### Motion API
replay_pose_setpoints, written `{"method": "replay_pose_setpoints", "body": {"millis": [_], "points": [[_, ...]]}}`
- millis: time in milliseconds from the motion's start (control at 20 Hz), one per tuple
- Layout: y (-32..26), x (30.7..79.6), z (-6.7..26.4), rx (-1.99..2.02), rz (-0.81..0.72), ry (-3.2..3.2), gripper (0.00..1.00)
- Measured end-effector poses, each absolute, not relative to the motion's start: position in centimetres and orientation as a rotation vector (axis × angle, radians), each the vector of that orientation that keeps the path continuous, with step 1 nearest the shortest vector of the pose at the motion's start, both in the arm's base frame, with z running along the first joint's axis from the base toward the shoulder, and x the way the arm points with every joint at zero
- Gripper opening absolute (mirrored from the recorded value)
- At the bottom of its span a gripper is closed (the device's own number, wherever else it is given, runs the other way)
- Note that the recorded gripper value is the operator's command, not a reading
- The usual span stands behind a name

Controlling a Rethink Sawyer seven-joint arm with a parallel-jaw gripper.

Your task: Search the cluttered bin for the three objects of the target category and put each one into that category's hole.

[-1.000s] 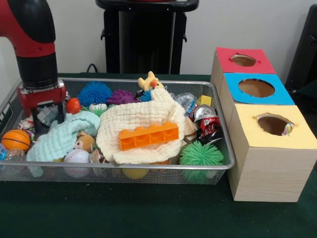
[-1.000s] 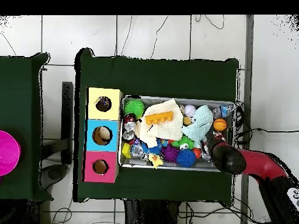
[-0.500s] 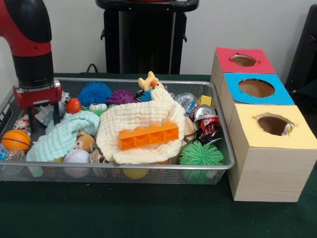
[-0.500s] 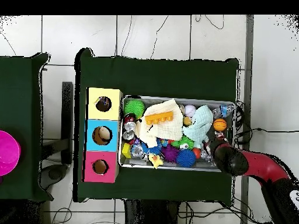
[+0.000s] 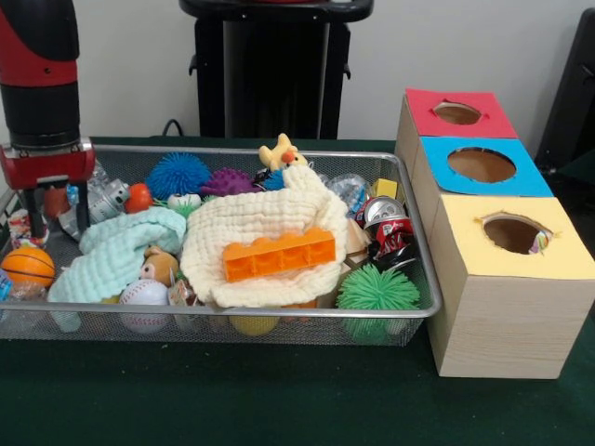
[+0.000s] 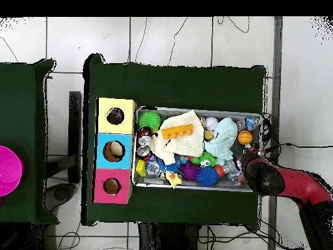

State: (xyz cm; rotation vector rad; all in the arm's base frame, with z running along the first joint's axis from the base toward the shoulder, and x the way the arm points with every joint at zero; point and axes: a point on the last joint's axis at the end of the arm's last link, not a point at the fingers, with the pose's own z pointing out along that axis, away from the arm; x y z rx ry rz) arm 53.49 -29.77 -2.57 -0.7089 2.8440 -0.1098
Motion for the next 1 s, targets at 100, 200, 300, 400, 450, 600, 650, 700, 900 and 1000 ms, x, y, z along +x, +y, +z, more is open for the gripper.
{"method": "replay_pose_setpoints", "body": {"millis": [100,200,300,400,450,600,650,700,900,1000], "points": [[-29.83,53.5,-2.54,-0.707,-0.11,2.843,1.0],[-29.88,53.46,-2.57,-0.704,-0.108,2.843,1.0],[-29.93,53.41,-2.62,-0.701,-0.105,2.843,1.0],[-29.95,53.36,-2.69,-0.698,-0.102,2.844,1.0],[-29.9,53.27,-2.84,-0.696,-0.097,2.845,1.0],[-29.72,53.17,-3.12,-0.695,-0.088,2.847,1.0],[-29.65,53.13,-3.21,-0.695,-0.085,2.847,1.0],[-29.6,53.11,-3.28,-0.695,-0.083,2.848,1.0],[-29.59,53.27,-3.08,-0.7,-0.09,2.845,1.0],[-29.66,53.6,-2.71,-0.702,-0.097,2.838,1.0]]}}
